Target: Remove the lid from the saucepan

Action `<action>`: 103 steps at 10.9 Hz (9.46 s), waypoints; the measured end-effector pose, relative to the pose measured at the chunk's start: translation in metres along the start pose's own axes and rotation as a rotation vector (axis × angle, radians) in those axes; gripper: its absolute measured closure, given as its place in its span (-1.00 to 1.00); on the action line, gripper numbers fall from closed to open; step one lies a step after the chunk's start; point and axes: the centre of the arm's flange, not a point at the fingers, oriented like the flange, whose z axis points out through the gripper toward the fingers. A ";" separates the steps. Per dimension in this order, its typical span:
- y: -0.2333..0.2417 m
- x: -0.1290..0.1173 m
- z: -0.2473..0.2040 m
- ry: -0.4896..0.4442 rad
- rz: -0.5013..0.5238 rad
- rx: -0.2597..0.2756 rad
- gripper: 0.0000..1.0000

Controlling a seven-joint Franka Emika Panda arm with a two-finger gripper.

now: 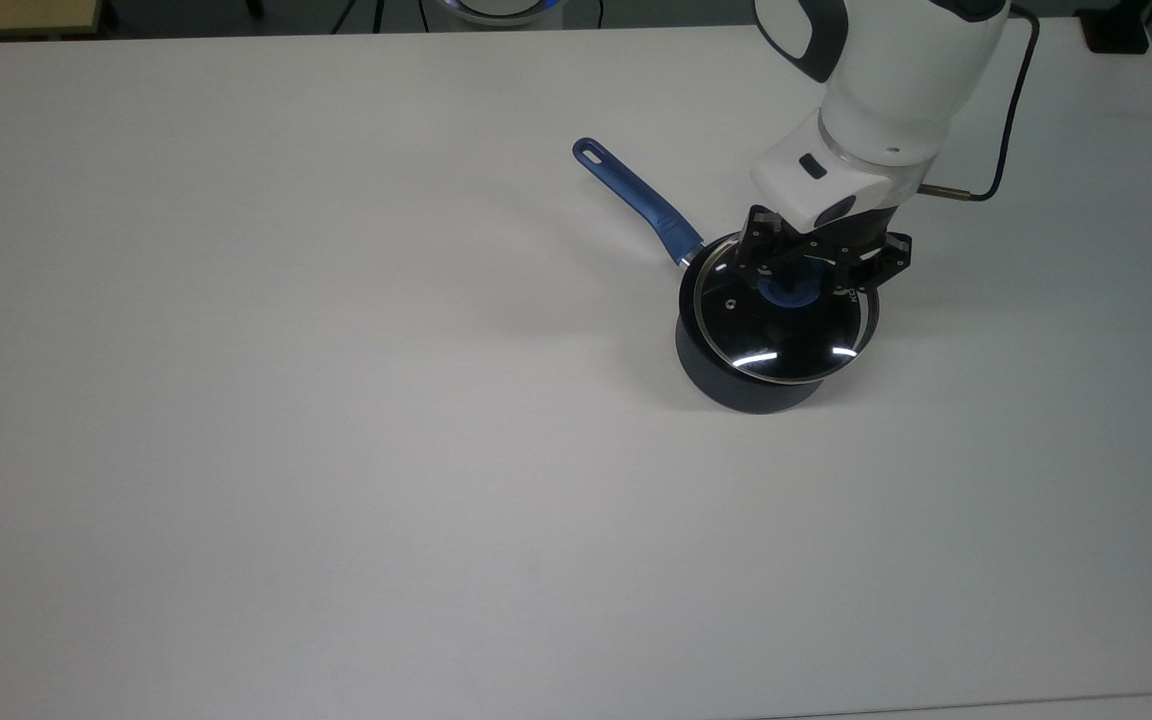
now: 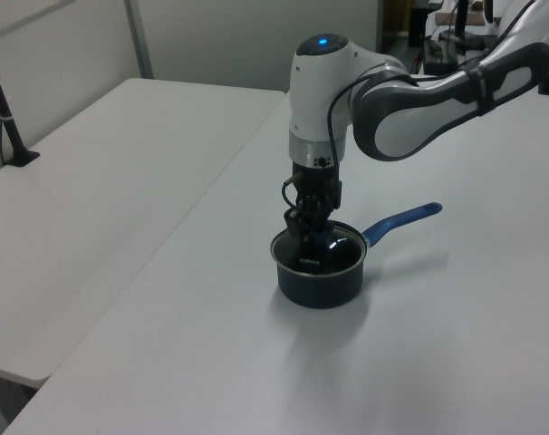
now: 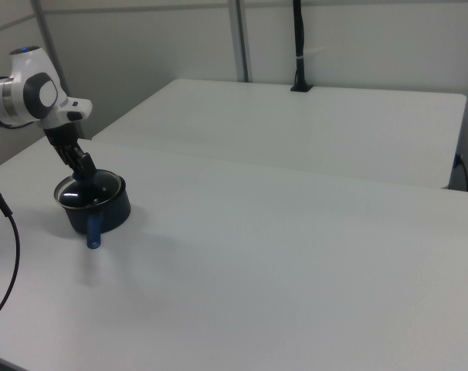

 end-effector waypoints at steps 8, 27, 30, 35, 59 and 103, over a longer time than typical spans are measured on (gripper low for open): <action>-0.012 -0.011 0.000 0.019 0.013 -0.032 0.89; 0.014 -0.011 -0.046 -0.009 0.116 -0.082 -0.44; 0.020 -0.014 -0.057 -0.008 0.159 -0.108 -1.00; 0.025 -0.025 -0.068 -0.005 0.403 -0.153 -1.00; 0.020 -0.030 0.003 -0.003 0.600 -0.190 -0.13; 0.375 0.060 -0.021 -0.132 -0.093 0.014 -1.00</action>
